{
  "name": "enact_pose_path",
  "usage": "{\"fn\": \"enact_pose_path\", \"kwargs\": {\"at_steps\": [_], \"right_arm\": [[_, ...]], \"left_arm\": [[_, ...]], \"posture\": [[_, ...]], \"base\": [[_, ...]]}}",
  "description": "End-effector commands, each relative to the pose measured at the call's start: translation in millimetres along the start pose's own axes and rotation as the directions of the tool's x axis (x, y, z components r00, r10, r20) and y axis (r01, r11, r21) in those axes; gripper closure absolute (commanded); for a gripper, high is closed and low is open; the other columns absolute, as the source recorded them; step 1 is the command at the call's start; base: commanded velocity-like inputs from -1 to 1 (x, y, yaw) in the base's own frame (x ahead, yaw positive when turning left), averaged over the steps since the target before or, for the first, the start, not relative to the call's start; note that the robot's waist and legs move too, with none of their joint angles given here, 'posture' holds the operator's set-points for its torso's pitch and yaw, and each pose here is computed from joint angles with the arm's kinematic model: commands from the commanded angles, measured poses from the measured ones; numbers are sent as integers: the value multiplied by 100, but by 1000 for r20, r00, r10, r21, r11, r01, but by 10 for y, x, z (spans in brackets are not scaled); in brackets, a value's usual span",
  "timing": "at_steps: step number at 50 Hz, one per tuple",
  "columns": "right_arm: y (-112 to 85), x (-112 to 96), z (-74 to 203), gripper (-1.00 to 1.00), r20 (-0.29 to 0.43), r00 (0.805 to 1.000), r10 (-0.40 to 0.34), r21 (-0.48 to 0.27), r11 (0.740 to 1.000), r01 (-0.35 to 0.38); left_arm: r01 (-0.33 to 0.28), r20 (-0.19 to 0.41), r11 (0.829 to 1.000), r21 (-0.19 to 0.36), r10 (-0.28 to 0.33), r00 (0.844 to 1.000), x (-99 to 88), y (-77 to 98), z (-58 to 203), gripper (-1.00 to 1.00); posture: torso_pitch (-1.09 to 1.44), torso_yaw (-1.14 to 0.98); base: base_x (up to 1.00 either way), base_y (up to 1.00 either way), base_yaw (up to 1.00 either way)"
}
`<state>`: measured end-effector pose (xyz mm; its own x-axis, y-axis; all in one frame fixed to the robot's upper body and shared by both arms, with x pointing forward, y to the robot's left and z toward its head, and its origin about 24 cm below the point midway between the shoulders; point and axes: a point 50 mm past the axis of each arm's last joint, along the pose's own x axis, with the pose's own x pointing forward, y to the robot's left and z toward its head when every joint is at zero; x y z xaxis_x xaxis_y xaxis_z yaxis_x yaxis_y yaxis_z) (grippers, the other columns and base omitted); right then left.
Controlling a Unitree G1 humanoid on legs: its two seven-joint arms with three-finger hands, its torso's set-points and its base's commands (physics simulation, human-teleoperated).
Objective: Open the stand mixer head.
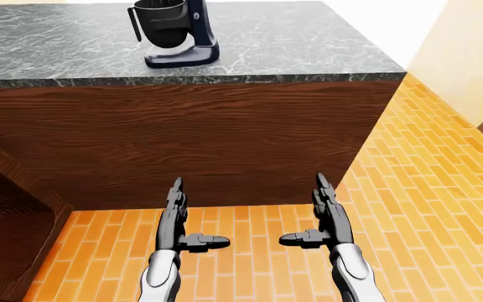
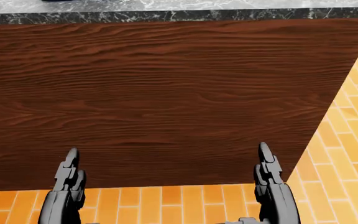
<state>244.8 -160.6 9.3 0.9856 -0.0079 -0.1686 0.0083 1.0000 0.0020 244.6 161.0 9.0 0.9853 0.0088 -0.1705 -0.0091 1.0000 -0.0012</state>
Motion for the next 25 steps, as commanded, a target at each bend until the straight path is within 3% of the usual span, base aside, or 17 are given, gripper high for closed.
{"fn": "enact_pose_path", "kwargs": {"at_steps": [1,12,14,16,17,19,21,23,25], "right_arm": [[38,39,369,-100,187,982,31,-13,999,-29],[49,23,418,-100,225,974,41,16,999,-45],[64,19,394,-100,237,969,70,-36,997,-64],[37,8,463,-100,295,954,58,-25,998,-53],[31,-4,522,-100,339,939,60,-36,998,-50],[57,-51,670,-100,444,889,116,-134,989,-62],[117,-110,835,-100,543,820,181,-192,977,-89],[156,-179,1002,-100,604,773,195,-177,978,-108],[183,-260,1152,-100,671,712,206,-164,978,-128]], "left_arm": [[18,174,1000,20,-21,985,63,-37,336,-100],[65,203,998,24,-68,977,38,-89,344,-100],[76,238,997,23,-79,968,24,-107,381,-100],[97,291,995,27,-101,952,7,-132,422,-100],[108,314,994,20,-109,943,-4,-142,444,-100],[125,392,991,-37,-101,914,-46,-158,570,-100],[163,491,981,-102,-93,866,-110,-172,763,-100],[210,596,968,-140,-87,798,-208,-173,966,-100],[240,652,952,-192,-60,756,-289,-148,1107,-100]], "posture": [[0,0],[0,0],[0,0],[0,0],[0,0],[0,0],[0,0],[0,0],[0,0]], "base": [[0,0,0],[0,0,0],[0,0,0],[0,0,0],[0,0,0],[0,0,0],[0,0,0],[0,0,0],[0,0,0]]}}
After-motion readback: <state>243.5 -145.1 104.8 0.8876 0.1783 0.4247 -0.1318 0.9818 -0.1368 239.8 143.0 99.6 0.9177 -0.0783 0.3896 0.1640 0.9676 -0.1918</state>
